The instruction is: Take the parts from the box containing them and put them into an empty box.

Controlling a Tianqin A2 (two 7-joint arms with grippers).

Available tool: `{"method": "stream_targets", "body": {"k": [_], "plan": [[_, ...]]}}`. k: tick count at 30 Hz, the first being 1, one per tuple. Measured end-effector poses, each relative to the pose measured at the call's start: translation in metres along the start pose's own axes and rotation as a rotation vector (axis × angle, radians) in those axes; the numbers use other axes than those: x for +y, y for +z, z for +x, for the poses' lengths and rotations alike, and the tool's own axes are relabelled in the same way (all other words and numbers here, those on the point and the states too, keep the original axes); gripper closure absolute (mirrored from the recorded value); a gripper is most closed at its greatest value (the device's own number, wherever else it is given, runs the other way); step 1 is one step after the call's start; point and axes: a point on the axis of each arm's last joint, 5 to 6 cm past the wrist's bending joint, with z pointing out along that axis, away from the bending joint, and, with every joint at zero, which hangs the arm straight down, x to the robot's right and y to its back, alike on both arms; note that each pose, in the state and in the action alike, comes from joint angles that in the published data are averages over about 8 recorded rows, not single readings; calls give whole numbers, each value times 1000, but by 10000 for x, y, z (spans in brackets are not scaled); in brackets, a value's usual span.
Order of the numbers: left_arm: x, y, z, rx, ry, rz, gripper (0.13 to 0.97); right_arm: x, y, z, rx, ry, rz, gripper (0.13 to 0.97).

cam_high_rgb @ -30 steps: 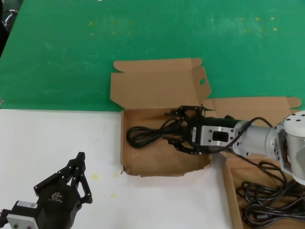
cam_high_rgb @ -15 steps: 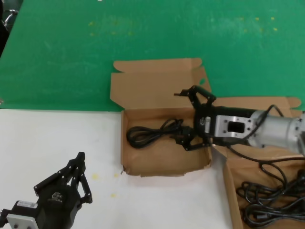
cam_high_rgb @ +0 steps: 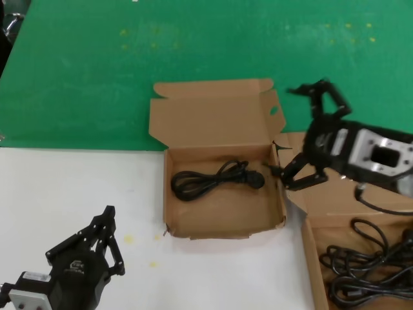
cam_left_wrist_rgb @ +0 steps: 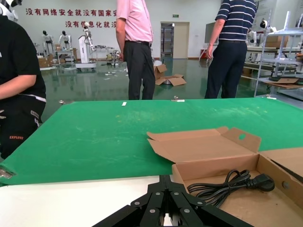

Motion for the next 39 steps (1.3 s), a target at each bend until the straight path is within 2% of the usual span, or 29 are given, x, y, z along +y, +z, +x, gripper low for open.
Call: {"method": "stream_targets", "body": {"k": [5, 9, 19, 23, 30, 39], "plan": [[0, 0, 0, 0, 0, 0, 965, -74, -297, -80, 128, 121, 7, 156], [0, 0, 0, 0, 0, 0, 965, -74, -472, -235, 227, 226, 32, 146], [0, 0, 0, 0, -1, 0, 965, 31, -688, -734, 405, 460, 80, 130], [0, 0, 0, 0, -1, 0, 965, 52, -715, -823, 430, 499, 85, 130], [0, 0, 0, 0, -1, 0, 965, 55, -719, -837, 434, 506, 85, 130], [2, -4, -2, -1, -1, -1, 925, 86, -725, -919, 443, 533, 76, 130]]}}
